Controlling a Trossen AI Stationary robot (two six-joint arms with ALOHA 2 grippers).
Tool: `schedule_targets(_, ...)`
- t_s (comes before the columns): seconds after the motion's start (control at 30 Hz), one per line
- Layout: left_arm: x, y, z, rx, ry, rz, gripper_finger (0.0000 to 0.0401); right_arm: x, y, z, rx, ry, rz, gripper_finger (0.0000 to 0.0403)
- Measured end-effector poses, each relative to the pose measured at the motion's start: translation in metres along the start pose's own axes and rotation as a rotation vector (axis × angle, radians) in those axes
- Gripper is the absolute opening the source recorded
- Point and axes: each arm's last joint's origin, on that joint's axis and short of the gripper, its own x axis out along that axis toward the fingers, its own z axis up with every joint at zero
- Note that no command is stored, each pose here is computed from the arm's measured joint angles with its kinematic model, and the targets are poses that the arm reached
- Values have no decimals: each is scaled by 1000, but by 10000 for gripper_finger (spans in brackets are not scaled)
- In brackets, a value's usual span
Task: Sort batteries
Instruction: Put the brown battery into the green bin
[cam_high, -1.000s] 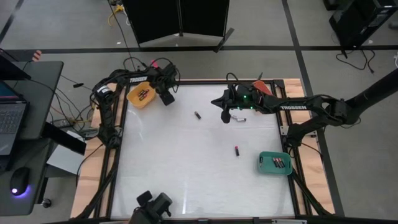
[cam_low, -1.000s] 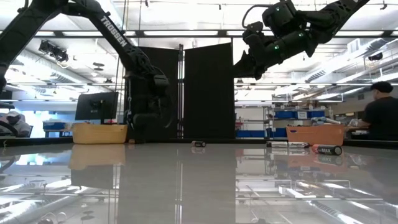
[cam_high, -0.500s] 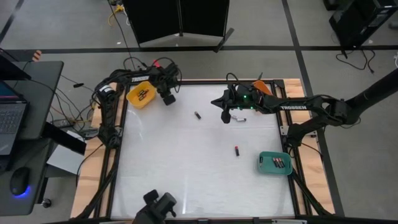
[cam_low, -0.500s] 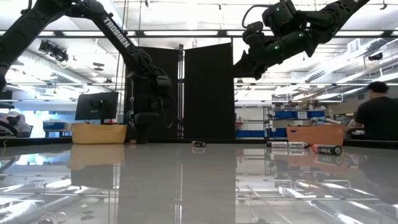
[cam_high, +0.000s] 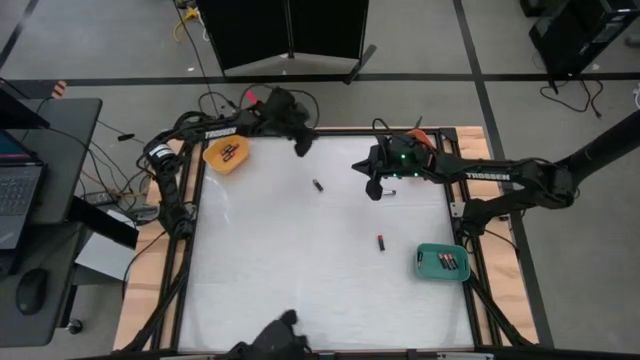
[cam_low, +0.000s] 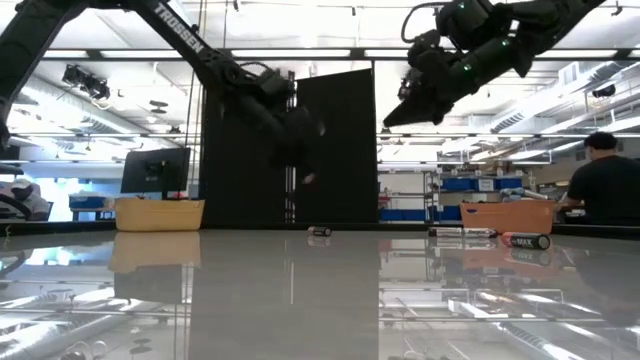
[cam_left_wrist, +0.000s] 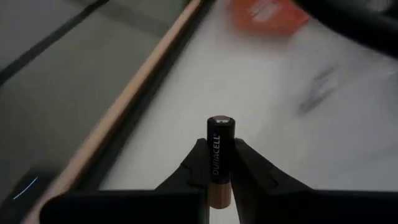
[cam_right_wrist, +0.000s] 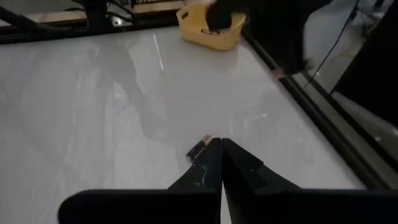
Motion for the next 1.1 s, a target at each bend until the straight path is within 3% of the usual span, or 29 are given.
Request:
schedule_targets(0.13,10,-19,4,-3,-218,-194,40,3,2,-20,67,-56,20,9)
schedule_targets(0.43,5,-75,-1,91,-681,-441,40,0,9,-31,204,-362,41,30)
schedule_targets(0.77,7,-117,1,167,-771,-478,40,-4,11,-22,208,-473,37,88)
schedule_targets(1.1,8,-127,5,171,-770,-509,40,-6,23,-18,186,-508,89,176)
